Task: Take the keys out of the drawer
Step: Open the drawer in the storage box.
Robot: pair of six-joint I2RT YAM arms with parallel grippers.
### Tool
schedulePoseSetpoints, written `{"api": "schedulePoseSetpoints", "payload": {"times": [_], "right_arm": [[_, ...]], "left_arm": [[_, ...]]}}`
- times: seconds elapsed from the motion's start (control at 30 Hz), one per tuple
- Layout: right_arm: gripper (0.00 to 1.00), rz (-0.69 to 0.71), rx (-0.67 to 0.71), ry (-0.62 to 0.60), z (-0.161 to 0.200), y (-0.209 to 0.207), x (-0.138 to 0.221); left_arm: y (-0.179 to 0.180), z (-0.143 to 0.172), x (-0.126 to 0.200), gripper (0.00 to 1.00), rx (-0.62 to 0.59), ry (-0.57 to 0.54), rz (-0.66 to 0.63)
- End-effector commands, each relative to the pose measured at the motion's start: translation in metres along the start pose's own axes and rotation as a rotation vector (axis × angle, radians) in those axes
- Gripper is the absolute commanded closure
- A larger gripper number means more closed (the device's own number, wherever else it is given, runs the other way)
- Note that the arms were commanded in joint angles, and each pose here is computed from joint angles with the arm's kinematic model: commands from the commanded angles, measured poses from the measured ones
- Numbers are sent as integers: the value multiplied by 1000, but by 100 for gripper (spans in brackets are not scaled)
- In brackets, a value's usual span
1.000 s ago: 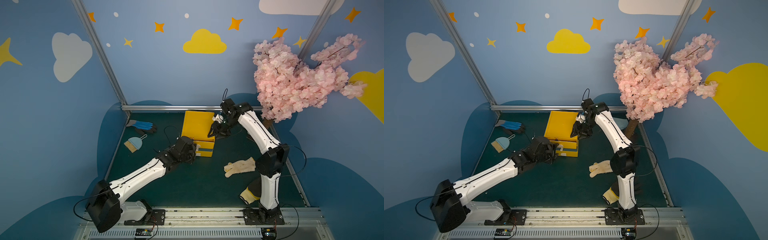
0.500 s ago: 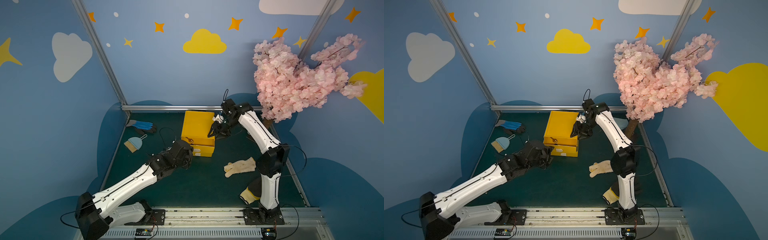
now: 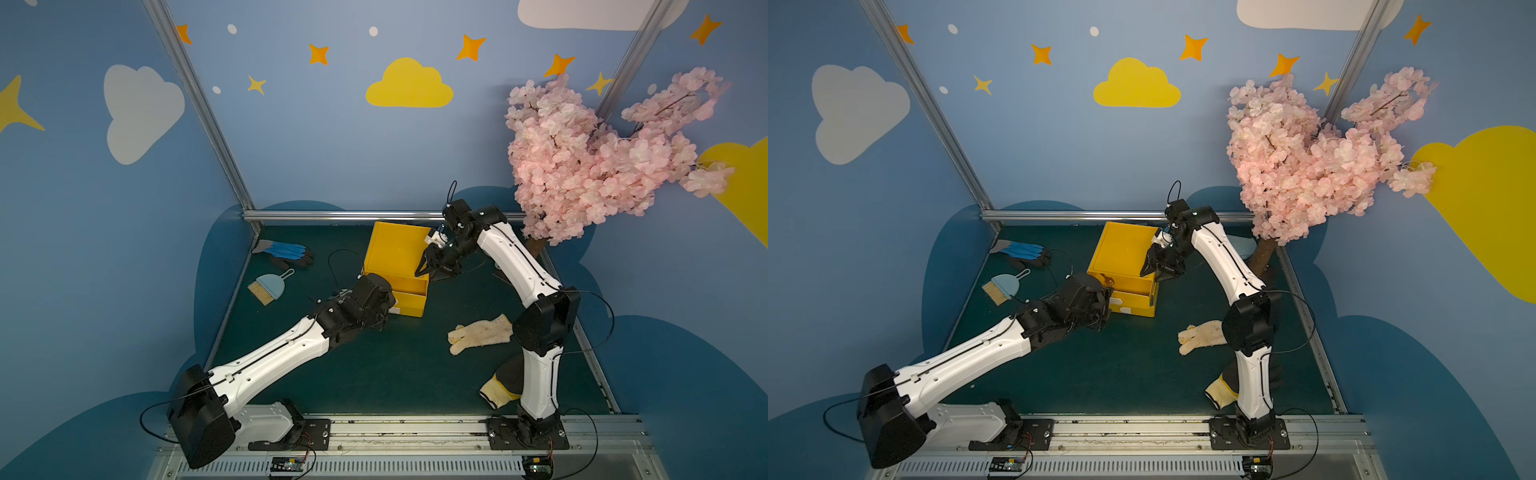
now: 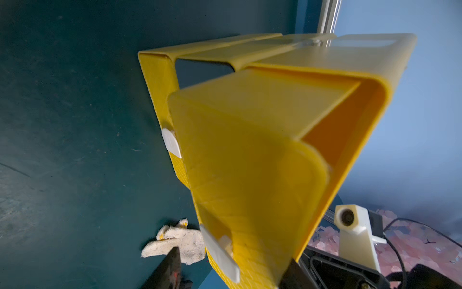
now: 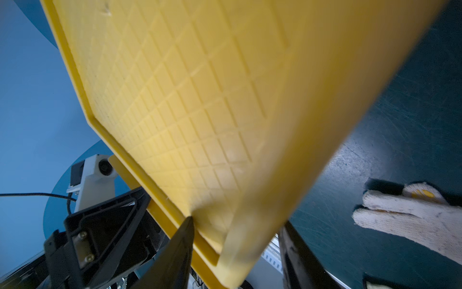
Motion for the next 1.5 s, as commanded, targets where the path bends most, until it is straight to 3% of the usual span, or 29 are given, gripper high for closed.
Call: {"api": "schedulePoseSetpoints", "payload": {"times": [0.0, 0.33, 0.57, 0.93, 1.23, 1.37, 1.47], "right_arm": [[48, 1, -10, 18, 12, 0, 7], [48, -26, -21, -27, -6, -3, 27], [48, 13, -30, -13, -10, -11, 23], [48, 33, -15, -28, -5, -10, 27], [49, 73, 39, -100, 10, -3, 49], [49, 58, 75, -150, 24, 9, 66], [49, 29, 134, -176, 39, 21, 77]], "left_arm": [[9, -3, -1, 40, 5, 7, -34], [33, -4, 13, 40, 9, 33, -77], [42, -9, 36, 40, 0, 25, -69], [67, -6, 44, 40, 3, 69, -74], [57, -12, 58, 40, 9, 41, -30], [42, -17, 73, 35, 6, 20, 50], [28, -31, 96, 34, -93, -21, 154]]}}
Point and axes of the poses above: each gripper's point midway between its finger pads, its own x axis back along the fingers, its own y axis along the line the jaws close on, z = x × y, the point moved 5 cm from there along x, back along the fingers, and after that the axes turned 15 degrees about -x, right-handed, at the moved point
